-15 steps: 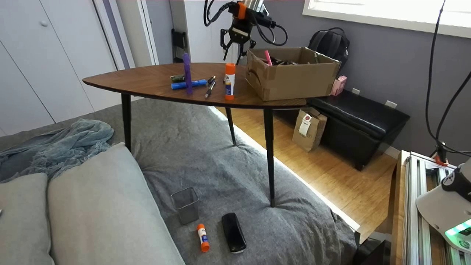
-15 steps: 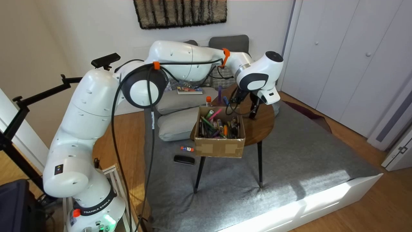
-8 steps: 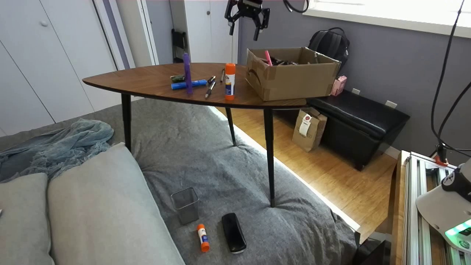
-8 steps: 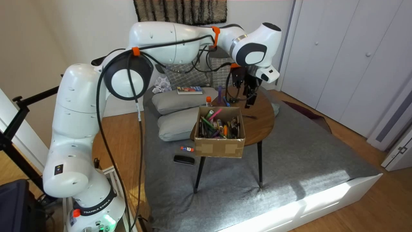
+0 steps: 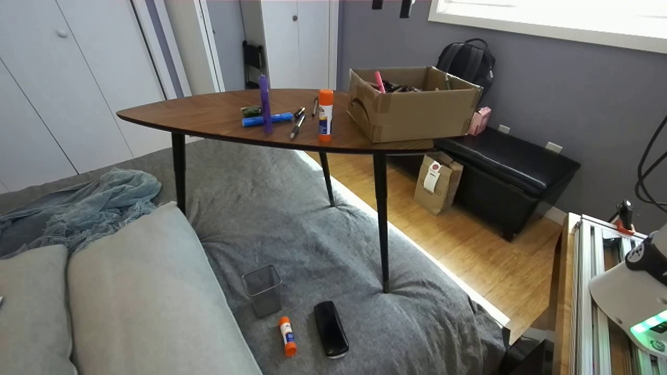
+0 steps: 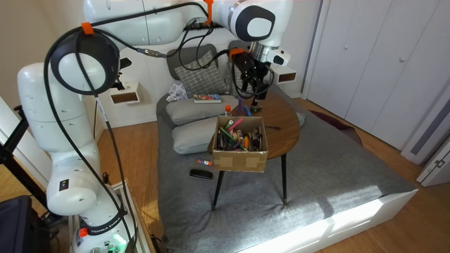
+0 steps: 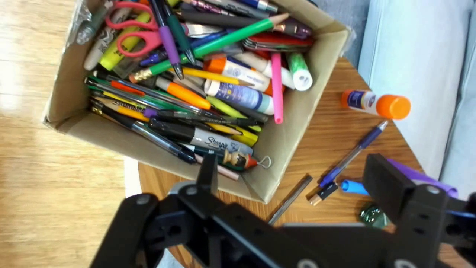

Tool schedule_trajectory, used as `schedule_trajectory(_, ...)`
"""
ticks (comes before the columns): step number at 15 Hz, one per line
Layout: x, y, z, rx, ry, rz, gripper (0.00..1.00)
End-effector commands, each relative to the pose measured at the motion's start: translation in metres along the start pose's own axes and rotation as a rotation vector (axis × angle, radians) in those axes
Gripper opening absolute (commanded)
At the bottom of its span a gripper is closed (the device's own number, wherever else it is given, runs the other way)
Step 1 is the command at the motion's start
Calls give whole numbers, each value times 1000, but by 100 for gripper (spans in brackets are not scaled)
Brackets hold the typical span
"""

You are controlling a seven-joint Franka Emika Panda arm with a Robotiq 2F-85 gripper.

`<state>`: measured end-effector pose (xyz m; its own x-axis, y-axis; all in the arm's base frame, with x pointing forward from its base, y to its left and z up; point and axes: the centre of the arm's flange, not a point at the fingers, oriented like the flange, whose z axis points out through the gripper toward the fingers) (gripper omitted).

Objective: Remove a pen from the cardboard box and put it on the table

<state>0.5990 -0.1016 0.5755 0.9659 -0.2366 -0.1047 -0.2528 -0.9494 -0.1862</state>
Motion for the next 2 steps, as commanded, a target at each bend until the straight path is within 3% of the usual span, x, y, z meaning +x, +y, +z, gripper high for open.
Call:
schedule_trajectory(1,-7,1,-1,0,-3,-17,100)
schedule_trajectory(2,-10,2,0,1,-8,-27,100)
